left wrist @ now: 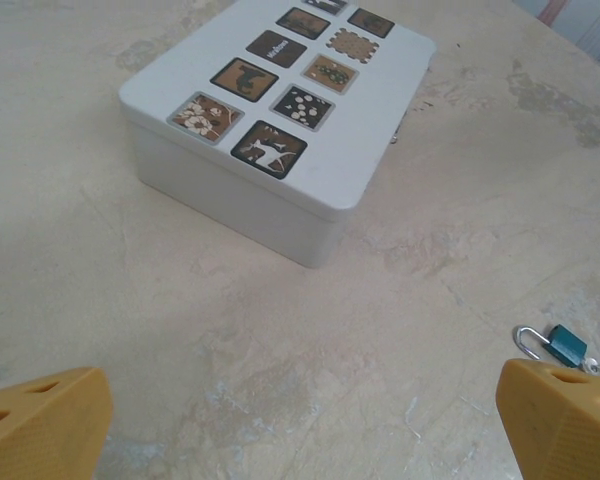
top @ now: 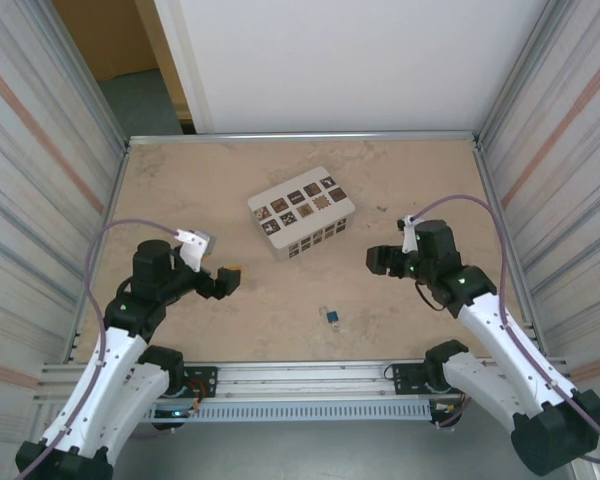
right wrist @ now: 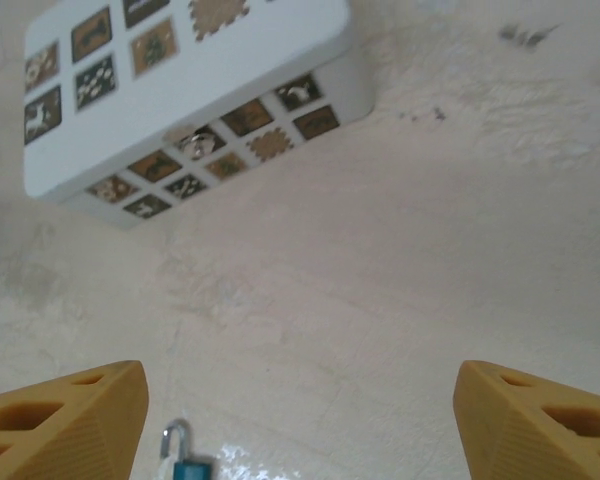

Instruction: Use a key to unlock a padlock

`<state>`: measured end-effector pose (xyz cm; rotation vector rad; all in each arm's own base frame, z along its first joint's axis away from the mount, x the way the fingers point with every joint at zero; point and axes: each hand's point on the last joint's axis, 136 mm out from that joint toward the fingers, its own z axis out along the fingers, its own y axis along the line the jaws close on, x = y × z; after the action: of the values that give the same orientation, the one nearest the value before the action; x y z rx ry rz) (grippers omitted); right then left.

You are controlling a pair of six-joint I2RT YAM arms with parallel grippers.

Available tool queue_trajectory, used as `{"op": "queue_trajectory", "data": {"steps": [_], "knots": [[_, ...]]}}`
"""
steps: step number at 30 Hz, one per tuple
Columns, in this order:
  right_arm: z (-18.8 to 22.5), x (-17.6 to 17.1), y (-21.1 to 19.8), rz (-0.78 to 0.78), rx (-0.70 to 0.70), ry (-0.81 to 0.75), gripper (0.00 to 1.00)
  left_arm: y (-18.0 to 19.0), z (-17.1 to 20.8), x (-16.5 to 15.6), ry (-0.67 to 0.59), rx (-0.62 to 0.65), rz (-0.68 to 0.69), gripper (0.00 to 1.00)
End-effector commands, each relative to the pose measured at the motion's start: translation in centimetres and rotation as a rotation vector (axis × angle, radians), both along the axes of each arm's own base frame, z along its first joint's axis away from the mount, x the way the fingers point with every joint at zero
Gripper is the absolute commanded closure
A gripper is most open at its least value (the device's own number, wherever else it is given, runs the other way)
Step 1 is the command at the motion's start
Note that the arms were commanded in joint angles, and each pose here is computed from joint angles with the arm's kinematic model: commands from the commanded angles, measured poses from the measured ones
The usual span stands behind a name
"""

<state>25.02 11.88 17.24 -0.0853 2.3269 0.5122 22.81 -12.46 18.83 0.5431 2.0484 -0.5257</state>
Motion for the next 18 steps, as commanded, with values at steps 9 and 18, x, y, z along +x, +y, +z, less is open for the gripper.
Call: {"op": "queue_trajectory", "data": {"steps": [9,18], "knots": [[4.0,2.4,-3.6,-0.073,-0.008,-0.214,0.0,2.2,3.3,0.2,-0.17,0.042,0.107,0.01],[3.2,3.7,-6.4,-0.136,-0.049,-0.288,0.01,3.1,3.6,0.3,-0.197,0.067,0.148,0.01]]}}
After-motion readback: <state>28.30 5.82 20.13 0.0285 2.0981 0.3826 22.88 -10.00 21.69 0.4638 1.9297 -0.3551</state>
